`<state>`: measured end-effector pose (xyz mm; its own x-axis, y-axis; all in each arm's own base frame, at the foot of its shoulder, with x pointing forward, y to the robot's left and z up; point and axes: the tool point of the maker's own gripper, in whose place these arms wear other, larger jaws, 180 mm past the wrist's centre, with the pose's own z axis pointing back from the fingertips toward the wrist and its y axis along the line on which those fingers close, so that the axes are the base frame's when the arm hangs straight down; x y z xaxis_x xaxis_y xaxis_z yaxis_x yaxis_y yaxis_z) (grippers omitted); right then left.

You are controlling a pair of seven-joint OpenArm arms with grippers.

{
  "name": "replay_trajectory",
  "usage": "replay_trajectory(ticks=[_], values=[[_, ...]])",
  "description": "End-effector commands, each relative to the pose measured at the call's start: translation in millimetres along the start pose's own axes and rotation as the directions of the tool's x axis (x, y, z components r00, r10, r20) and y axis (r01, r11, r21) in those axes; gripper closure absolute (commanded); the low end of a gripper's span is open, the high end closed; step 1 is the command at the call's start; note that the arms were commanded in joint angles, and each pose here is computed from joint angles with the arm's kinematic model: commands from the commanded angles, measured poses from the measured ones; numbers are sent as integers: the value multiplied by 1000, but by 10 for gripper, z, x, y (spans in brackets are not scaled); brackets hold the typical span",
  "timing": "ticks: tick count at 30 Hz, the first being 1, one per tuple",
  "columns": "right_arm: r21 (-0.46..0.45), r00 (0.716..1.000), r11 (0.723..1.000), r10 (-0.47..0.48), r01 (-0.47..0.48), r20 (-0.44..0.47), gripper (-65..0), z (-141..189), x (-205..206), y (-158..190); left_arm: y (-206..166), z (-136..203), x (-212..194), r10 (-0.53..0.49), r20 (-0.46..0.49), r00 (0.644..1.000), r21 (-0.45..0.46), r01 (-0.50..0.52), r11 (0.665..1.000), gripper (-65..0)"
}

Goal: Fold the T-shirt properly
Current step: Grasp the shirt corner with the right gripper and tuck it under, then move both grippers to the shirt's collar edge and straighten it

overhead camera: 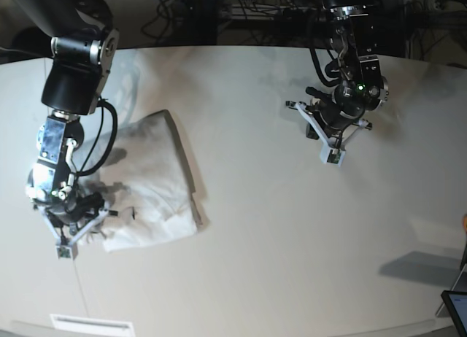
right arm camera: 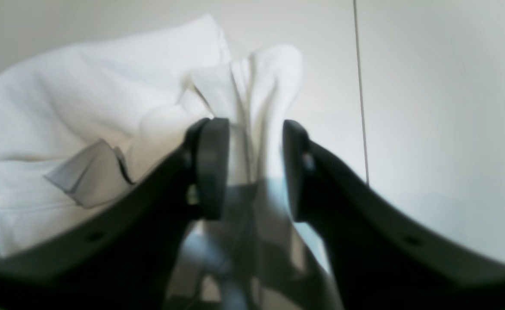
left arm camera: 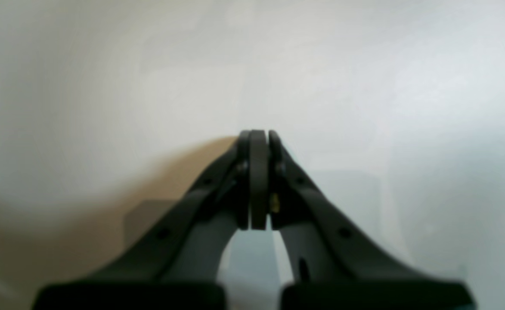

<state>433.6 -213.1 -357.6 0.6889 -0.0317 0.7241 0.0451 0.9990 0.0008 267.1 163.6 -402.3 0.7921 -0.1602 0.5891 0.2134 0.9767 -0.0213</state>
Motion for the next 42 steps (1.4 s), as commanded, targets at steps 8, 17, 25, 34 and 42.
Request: replay_trajectory(ticks=[8, 17, 25, 34, 42], values=[[-39, 973, 999, 19, -11, 229, -305, 298, 627, -96, -60, 20, 201, -12, 51, 999, -10, 13, 1000, 0], [-117, 910, 991, 112, -70, 400, -176, 925, 614, -150, -733, 68, 533, -149, 142, 979, -131, 167, 977, 0], [-113, 939, 989, 132, -100, 318, -4, 908, 35, -160, -1919, 323, 1014, -214, 443, 870, -317, 375, 871, 0], [-116, 938, 987, 147, -116, 315, -4, 1024, -146, -136, -2712, 194, 1086, -70, 535, 842, -484, 373, 791, 0], [-37, 985, 998, 51, -45, 167, -4, 600, -665, -105, -2985, -257, 870, -84, 451, 889, -516, 336, 788, 0]])
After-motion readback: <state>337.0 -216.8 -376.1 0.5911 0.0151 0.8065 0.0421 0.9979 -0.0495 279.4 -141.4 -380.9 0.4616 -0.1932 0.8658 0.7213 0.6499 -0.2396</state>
